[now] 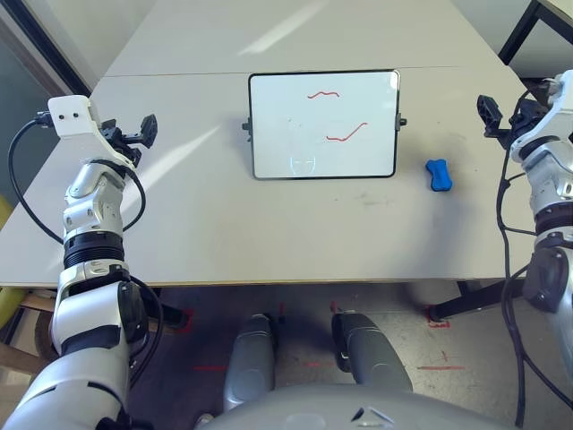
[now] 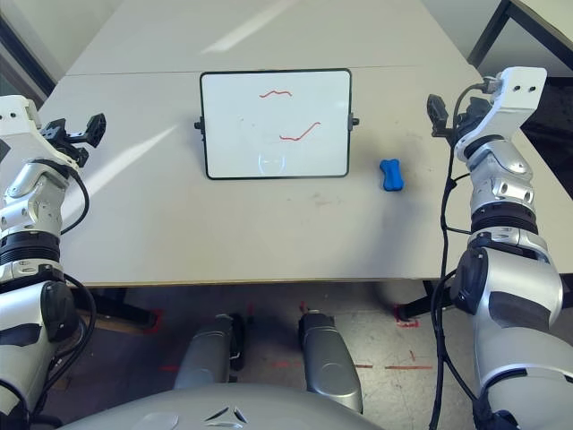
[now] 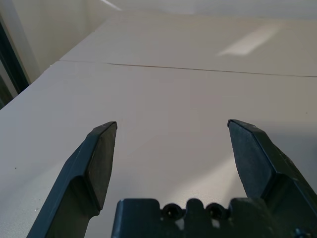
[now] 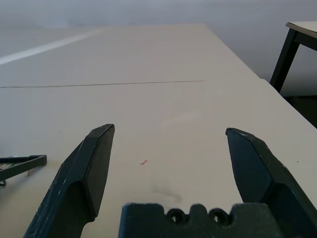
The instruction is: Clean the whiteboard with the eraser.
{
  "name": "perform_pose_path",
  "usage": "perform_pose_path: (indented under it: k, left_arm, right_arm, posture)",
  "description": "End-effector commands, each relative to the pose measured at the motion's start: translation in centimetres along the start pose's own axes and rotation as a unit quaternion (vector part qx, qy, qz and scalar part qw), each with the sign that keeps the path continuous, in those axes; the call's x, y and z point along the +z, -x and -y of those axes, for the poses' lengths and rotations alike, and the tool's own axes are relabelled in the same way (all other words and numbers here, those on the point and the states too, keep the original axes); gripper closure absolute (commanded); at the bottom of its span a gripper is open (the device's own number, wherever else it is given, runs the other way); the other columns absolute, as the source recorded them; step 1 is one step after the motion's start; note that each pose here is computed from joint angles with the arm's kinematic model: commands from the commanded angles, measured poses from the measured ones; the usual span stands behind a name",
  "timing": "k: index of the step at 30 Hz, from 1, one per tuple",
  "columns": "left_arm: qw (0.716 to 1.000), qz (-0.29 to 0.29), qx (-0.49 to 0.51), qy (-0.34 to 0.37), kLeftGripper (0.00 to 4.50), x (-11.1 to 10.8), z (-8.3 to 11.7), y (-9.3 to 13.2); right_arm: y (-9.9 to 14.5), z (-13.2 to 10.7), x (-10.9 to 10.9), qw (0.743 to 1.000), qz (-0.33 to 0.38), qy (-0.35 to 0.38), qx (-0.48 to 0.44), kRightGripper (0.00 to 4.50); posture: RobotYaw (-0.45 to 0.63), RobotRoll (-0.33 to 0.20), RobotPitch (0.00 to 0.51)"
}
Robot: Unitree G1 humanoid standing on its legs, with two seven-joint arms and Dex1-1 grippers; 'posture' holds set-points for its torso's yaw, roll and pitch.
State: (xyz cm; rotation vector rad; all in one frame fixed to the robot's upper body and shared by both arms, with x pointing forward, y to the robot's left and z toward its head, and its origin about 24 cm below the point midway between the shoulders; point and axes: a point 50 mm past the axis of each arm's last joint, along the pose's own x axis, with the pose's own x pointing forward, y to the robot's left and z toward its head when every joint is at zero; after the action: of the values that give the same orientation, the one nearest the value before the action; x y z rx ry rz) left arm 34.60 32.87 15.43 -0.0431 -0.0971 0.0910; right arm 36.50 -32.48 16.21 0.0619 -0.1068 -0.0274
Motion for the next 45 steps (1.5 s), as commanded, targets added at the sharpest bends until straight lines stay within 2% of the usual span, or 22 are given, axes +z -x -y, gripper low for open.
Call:
perform_pose_path:
  k: [1,11,14,16,20,23,28,32,37,40,45]
  left_arm:
    - [1.000,-0.001,-0.002,-0.002,0.00,0.1,0.1,-0.1]
    - [1.000,-0.002,-0.016,0.001,0.00,0.2,0.6,-0.3]
    - [0.998,-0.005,-0.059,0.005,0.00,0.4,1.5,-0.4]
    - [0.992,-0.009,-0.126,0.010,0.00,0.5,2.9,-0.1]
    - [0.958,-0.036,-0.285,0.009,0.00,0.6,6.2,1.8]
    - [0.927,-0.060,-0.371,0.008,0.00,0.4,7.8,3.4]
    - [0.892,-0.083,-0.444,0.010,0.00,0.3,9.2,4.7]
    - [0.876,-0.097,-0.473,0.003,0.00,0.1,10.0,5.0]
    - [0.862,-0.110,-0.495,-0.017,0.00,-0.5,10.8,5.0]
    - [0.856,-0.110,-0.504,-0.020,0.00,-0.6,11.2,4.8]
    - [0.854,-0.107,-0.508,-0.026,0.00,-0.8,11.5,4.5]
  right_arm:
    - [0.1,0.1,0.2,1.000,0.006,0.004,0.000,0.03]
    - [0.1,0.2,0.3,1.000,0.008,0.005,-0.001,0.03]
    - [0.1,0.2,0.3,1.000,0.006,0.004,-0.004,0.03]
    - [0.1,0.2,0.3,1.000,0.006,0.007,-0.003,0.03]
    - [0.1,0.2,0.4,1.000,0.006,0.007,-0.004,0.03]
    - [0.1,0.3,0.4,1.000,0.006,0.008,-0.005,0.03]
    - [0.4,0.8,0.5,1.000,0.006,0.010,-0.011,0.03]
    - [0.4,1.0,0.8,1.000,-0.002,0.012,-0.014,0.03]
    - [0.0,1.1,1.4,0.996,-0.090,0.017,-0.021,0.03]
    - [-0.1,0.5,2.3,0.983,-0.178,0.050,0.003,0.03]
    - [0.6,-0.3,3.7,0.948,-0.314,0.044,-0.002,0.03]
  posture:
    - [-0.10,0.000,0.115]
    - [-0.11,0.000,0.112]
    - [-0.11,0.000,0.108]
    - [-0.11,0.000,0.106]
    - [-0.12,0.000,0.107]
    - [-0.13,0.000,0.107]
    - [-0.15,0.000,0.102]
    - [-0.16,0.000,0.099]
    - [-0.18,0.000,0.099]
    - [-0.19,0.000,0.100]
    - [-0.22,0.000,0.101]
